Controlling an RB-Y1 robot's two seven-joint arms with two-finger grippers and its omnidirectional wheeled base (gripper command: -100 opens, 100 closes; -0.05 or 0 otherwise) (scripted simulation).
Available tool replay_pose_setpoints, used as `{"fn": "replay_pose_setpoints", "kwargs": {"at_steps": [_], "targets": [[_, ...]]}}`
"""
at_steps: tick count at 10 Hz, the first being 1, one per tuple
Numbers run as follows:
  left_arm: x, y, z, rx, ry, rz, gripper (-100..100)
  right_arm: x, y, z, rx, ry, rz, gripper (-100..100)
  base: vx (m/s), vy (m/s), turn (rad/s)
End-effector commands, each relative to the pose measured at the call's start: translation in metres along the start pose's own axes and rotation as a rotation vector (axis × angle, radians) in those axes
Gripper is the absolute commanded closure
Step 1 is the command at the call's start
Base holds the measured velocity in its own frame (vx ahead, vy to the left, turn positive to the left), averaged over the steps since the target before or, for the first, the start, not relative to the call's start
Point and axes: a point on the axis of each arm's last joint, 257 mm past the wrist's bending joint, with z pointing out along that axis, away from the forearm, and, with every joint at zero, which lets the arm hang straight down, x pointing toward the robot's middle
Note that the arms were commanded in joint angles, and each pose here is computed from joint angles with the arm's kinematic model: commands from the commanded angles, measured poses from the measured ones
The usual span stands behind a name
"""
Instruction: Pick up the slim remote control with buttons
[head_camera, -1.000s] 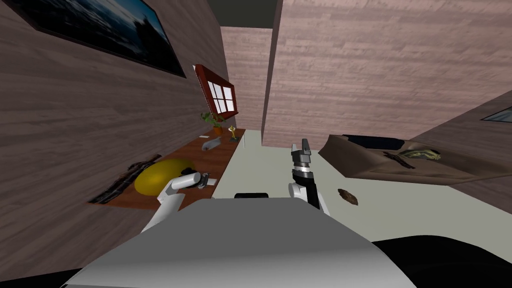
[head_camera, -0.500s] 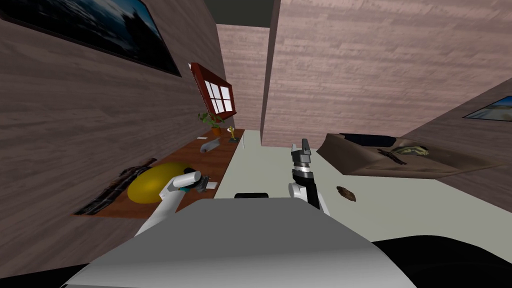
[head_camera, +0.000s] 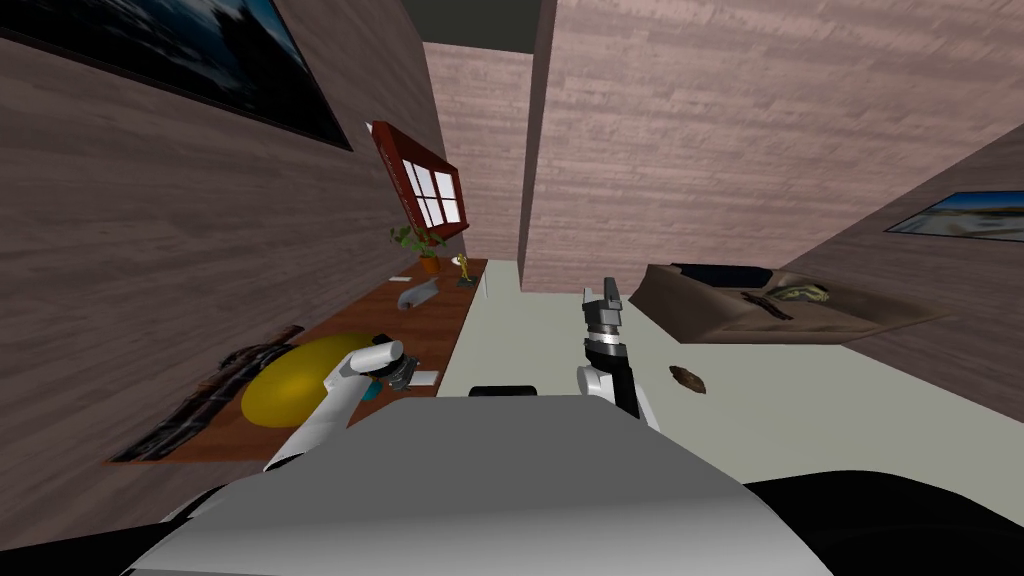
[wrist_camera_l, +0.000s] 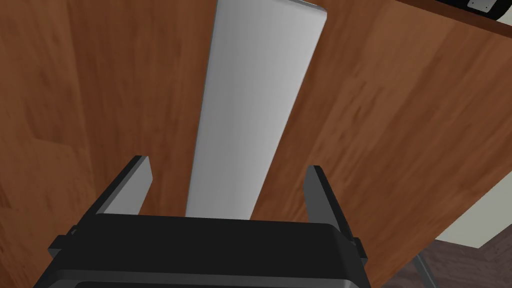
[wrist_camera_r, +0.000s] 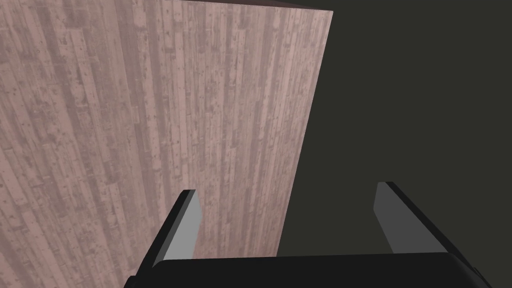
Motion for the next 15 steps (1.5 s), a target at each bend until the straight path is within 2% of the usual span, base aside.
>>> {"fn": "replay_pose_setpoints", "kwargs": {"at_steps": [1,2,3,6,7,8,12,13,14,15], "targets": [[0.000,0.000,0.000,0.000,0.000,0.000,-100,0.000,0.000,0.000,0.000,0.000,0.000,0,0.008,0.049,-0.022],[0.000,0.001,0.000,-0.004,0.000,-0.001,0,0.000,0.000,0.000,0.000,0.000,0.000,0,0.002,0.010,0.002],[0.003,0.003,0.010,-0.003,0.000,-0.005,-100,0.000,0.000,0.000,0.000,0.000,0.000,0,0.005,0.017,-0.020],[0.007,0.008,0.024,-0.002,-0.002,-0.008,-100,0.000,0.000,0.000,0.000,0.000,0.000,0,0.005,0.023,-0.018],[0.006,0.007,0.021,-0.004,-0.001,-0.008,-100,0.000,0.000,0.000,0.000,0.000,0.000,0,0.003,0.011,-0.004],[0.006,0.007,0.022,-0.002,-0.001,-0.008,100,0.000,0.000,0.000,0.000,0.000,0.000,0,0.000,0.000,0.000],[0.006,0.008,0.022,-0.004,-0.001,-0.006,100,0.000,0.000,0.000,0.000,0.000,0.000,0,0.000,0.000,0.000],[0.006,0.008,0.022,-0.004,-0.001,-0.007,0,0.000,0.000,0.000,0.000,0.000,0.000,0,0.000,0.000,0.000],[0.003,0.004,0.012,-0.002,-0.001,-0.005,100,0.000,0.000,0.000,0.000,0.000,0.000,0,-0.005,-0.020,0.023],[0.002,0.003,0.007,-0.003,0.000,-0.004,100,0.000,0.000,0.000,0.000,0.000,0.000,0,-0.005,-0.029,0.031]]}}
